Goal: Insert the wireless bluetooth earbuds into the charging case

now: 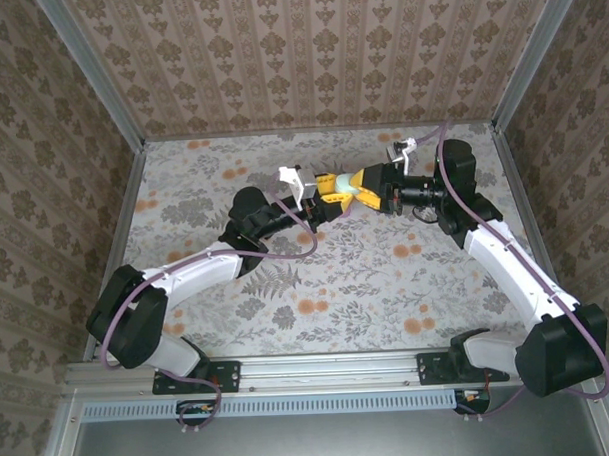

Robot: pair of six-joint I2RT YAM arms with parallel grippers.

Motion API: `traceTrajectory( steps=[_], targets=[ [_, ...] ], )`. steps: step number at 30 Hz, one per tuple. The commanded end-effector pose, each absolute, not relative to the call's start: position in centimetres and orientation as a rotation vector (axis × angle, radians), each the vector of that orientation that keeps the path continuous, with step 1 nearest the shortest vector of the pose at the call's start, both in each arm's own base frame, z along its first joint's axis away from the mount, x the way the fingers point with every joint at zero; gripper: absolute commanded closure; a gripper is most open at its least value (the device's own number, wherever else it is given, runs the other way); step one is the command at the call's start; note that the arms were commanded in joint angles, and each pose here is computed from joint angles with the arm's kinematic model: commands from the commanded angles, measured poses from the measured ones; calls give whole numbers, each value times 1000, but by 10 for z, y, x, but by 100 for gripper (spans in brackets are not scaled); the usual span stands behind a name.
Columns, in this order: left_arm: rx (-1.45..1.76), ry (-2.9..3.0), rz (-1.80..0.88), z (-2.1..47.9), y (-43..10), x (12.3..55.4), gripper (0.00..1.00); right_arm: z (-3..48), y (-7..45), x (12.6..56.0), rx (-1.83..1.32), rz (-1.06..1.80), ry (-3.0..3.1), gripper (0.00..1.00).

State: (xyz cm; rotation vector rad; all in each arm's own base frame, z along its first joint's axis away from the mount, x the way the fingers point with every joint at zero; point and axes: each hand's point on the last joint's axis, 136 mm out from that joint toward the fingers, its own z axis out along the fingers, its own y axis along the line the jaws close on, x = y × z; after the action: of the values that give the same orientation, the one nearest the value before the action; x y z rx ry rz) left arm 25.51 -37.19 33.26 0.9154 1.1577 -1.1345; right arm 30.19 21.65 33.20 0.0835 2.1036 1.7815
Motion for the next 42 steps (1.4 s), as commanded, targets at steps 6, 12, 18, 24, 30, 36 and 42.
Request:
traceTrajectory(
  steps=[6, 12, 18, 24, 30, 36, 42],
  targets=[
    [909, 1104, -1154, 345, -371, 254, 71, 340, 222, 300, 46, 1850, 2071, 50],
    [907, 1106, -1148, 344, -370, 254, 70, 339, 224, 302, 54, 1863, 2071, 52],
    [915, 1106, -1152, 343, -372, 254, 70, 336, 225, 301, 51, 1866, 2076, 56],
    [933, 1127, -1125, 338, -372, 256, 66, 335, 223, 303, 61, 1831, 2075, 65],
    [981, 1181, -1046, 323, -369, 256, 52, 334, 216, 309, 111, 1786, 2059, 69],
    [1016, 1250, -965, 305, -360, 256, 41, 328, 209, 316, 170, 1728, 2048, 71],
    [931, 1318, -846, 294, -333, 265, 34, 289, 196, 328, 278, 1562, 2102, 71]
  ],
)
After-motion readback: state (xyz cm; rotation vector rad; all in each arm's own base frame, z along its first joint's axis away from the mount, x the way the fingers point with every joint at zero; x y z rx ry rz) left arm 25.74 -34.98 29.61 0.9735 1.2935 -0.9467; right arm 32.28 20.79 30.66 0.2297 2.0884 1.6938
